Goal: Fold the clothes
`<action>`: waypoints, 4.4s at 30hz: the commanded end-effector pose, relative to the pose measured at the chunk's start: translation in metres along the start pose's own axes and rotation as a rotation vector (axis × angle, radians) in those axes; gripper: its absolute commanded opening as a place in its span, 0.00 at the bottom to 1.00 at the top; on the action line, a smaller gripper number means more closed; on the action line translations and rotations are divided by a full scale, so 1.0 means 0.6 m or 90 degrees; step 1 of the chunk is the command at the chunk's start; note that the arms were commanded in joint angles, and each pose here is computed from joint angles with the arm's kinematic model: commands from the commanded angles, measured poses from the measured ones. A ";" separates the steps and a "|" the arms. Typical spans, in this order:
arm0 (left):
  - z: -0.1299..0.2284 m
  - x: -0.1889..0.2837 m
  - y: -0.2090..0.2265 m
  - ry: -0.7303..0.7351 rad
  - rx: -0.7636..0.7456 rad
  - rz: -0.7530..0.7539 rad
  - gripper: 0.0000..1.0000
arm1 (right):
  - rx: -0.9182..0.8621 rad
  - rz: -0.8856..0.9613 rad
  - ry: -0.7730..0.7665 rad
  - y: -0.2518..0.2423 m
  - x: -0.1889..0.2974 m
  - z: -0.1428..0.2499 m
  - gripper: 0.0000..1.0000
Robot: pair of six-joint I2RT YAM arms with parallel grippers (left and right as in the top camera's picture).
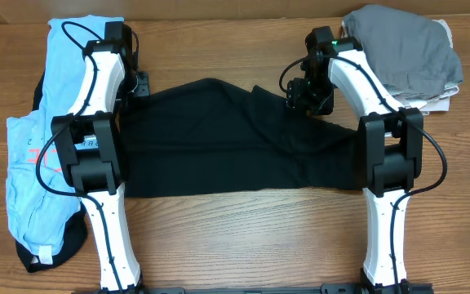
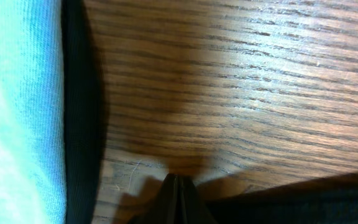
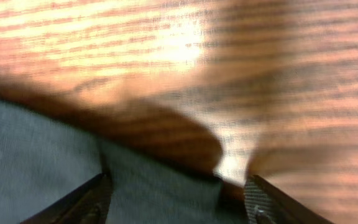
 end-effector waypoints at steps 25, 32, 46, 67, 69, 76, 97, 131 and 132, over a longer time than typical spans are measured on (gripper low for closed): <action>-0.046 0.045 0.018 -0.044 0.028 -0.002 0.04 | -0.005 0.014 -0.170 -0.033 0.120 -0.089 0.04; -0.104 0.136 0.012 -0.137 0.041 0.030 0.04 | 0.022 0.032 -0.325 -0.045 0.211 -0.161 0.04; -0.138 0.169 -0.007 -0.199 0.042 0.085 0.04 | 0.054 0.126 -0.547 -0.074 0.291 -0.253 0.04; -0.099 0.157 0.007 -0.129 -0.004 0.049 0.04 | 0.191 0.053 -0.380 -0.049 0.387 -0.126 0.04; -0.088 0.154 0.011 -0.107 -0.016 0.041 0.04 | 0.179 0.042 -0.320 -0.047 0.381 -0.091 0.08; -0.037 0.149 0.025 -0.012 -0.030 0.017 0.04 | 0.127 -0.028 -0.193 -0.036 0.360 -0.020 0.14; 0.009 0.151 0.036 0.074 -0.035 0.003 0.04 | 0.231 0.007 -0.184 0.004 0.264 -0.068 0.73; -0.016 0.149 0.022 0.027 -0.031 0.028 0.04 | 0.408 -0.065 -0.189 0.039 0.059 -0.087 0.35; -0.016 0.149 0.022 0.027 -0.031 0.028 0.04 | 0.407 -0.071 -0.189 0.041 0.059 -0.086 0.17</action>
Point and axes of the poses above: each gripper's point midway between its finger pads, its own x axis back along the fingers, its own y axis along the line the jaws close on, z = x × y, the point moved 4 cm from there along x, back along the fingers, and after that the axes turned 13 degrees about x, right-handed, at the moved point
